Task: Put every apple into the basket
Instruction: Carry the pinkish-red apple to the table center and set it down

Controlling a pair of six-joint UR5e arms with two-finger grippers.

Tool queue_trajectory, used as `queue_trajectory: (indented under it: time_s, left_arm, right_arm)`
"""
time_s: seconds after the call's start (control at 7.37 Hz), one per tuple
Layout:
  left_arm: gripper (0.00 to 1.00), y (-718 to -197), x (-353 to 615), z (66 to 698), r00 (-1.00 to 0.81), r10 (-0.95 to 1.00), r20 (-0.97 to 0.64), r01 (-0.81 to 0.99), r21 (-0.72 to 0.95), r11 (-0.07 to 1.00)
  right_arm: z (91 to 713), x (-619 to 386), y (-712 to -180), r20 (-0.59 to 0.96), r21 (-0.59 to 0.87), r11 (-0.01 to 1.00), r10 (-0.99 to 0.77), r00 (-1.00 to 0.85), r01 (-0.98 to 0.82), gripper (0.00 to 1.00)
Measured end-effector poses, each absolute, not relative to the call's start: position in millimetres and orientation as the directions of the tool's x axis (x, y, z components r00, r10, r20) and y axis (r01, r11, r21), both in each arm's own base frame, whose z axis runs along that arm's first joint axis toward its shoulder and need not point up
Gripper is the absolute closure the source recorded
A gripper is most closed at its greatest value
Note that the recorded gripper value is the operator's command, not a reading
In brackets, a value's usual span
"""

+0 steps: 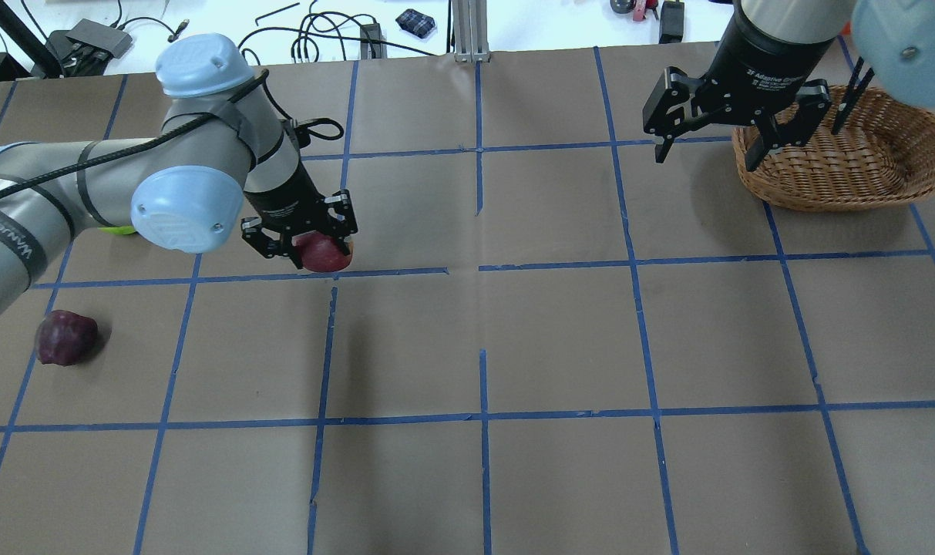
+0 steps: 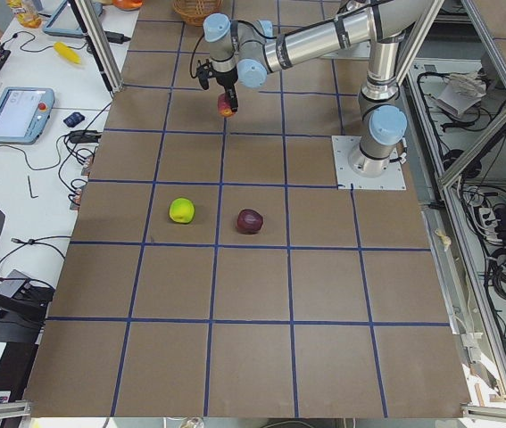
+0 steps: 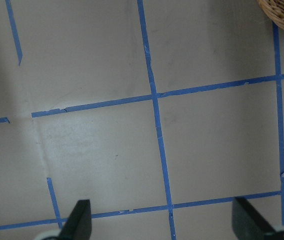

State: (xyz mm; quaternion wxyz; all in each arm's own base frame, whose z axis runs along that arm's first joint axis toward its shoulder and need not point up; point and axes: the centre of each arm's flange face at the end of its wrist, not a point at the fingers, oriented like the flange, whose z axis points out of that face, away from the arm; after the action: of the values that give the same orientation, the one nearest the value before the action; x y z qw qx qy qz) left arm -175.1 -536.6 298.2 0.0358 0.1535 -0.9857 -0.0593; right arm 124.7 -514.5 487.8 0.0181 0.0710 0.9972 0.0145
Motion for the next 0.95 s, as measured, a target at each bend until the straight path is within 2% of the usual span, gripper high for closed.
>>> queue_trajectory:
  time_s: [0.54, 0.68, 0.81, 0.95]
  left_arm:
    - [0.75, -528, -327, 254, -0.872, -0.465, 0.153, -0.444, 0.151, 0.883]
    - [0.06, -520, -343, 239, -0.877, -0.459, 0.143, -0.437, 0.162, 0.885]
    - [0.0, -514, -349, 228, -0.881, -0.455, 0.128, -0.433, 0.171, 0.885]
    - [0.0, -511, -352, 221, -0.882, -0.455, 0.118, -0.432, 0.179, 0.884]
  right_arm:
    - [461, 125, -537, -0.036, 0.054, 0.988, 0.144, -0.989, 0.142, 0.0]
    - [455, 124, -543, -0.036, 0.053, 0.989, 0.143, -0.989, 0.141, 0.0]
    - [449, 124, -546, -0.035, 0.057, 0.989, 0.139, -0.99, 0.137, 0.0]
    - [443, 124, -551, -0.034, 0.063, 0.989, 0.136, -0.99, 0.134, 0.0]
